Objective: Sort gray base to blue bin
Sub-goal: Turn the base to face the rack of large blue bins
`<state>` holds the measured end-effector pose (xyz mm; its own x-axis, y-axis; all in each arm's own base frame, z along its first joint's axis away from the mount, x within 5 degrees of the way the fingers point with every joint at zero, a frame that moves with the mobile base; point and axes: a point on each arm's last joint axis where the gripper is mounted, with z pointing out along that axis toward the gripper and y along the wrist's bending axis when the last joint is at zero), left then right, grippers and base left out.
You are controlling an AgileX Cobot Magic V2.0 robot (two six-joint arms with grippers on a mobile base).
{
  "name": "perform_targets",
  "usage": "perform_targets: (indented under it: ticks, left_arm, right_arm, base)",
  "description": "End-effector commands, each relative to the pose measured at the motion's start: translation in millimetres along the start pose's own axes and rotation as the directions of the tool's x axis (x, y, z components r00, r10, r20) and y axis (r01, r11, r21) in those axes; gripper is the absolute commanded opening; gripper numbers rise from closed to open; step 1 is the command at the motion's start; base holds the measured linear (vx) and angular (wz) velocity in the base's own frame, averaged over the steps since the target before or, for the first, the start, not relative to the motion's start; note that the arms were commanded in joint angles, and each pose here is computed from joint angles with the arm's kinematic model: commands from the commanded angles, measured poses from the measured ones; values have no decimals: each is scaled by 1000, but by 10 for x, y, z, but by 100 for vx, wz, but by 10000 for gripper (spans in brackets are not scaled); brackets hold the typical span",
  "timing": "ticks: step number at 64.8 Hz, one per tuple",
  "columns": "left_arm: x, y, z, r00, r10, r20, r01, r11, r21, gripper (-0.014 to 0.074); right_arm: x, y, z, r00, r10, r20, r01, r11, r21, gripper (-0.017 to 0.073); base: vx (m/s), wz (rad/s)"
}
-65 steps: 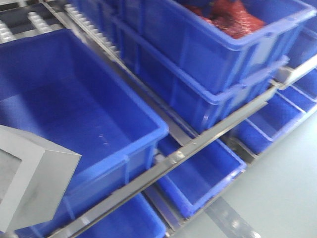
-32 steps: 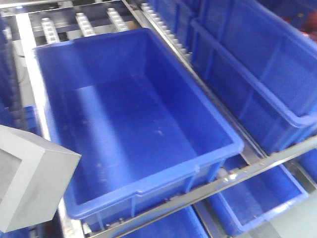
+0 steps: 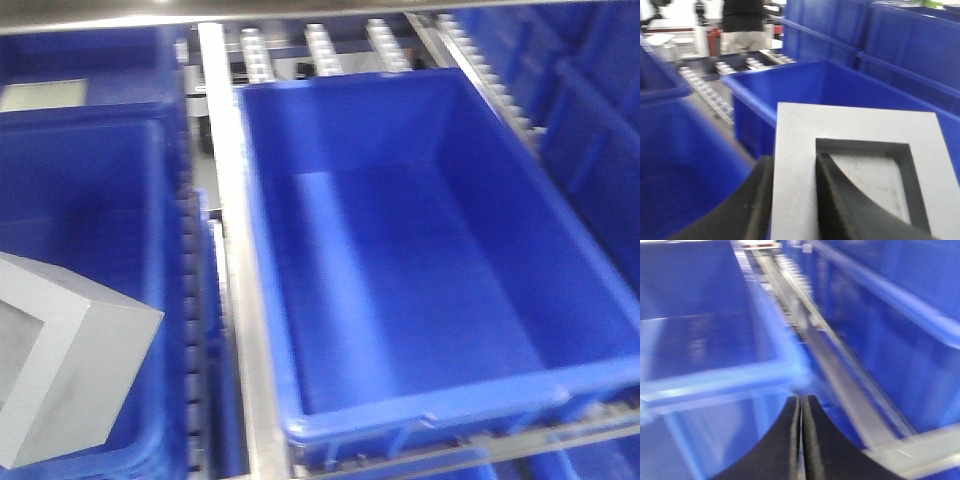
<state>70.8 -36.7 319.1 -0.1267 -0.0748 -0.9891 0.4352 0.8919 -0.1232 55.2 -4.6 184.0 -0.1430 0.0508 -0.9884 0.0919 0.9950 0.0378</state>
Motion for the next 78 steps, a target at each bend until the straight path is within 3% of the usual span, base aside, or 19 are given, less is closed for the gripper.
perform_targets:
  ticks: [1,25,78]
  left_arm:
    - [-188,3,-15,992,-23,123,24,1000,-11,20]
    - [-188,3,-15,992,-23,123,24,1000,-11,20]
    - [-188,3,-15,992,-23,123,24,1000,-11,20]
  right_arm:
    - [-68,1,-3,997,-14,76,14,1000,0,-5]
    - [-68,1,-3,997,-14,76,14,1000,0,-5]
    - [-68,1,-3,997,-14,76,14,1000,0,-5]
  base:
    - [5,51]
    - [3,36]
    - [1,4]
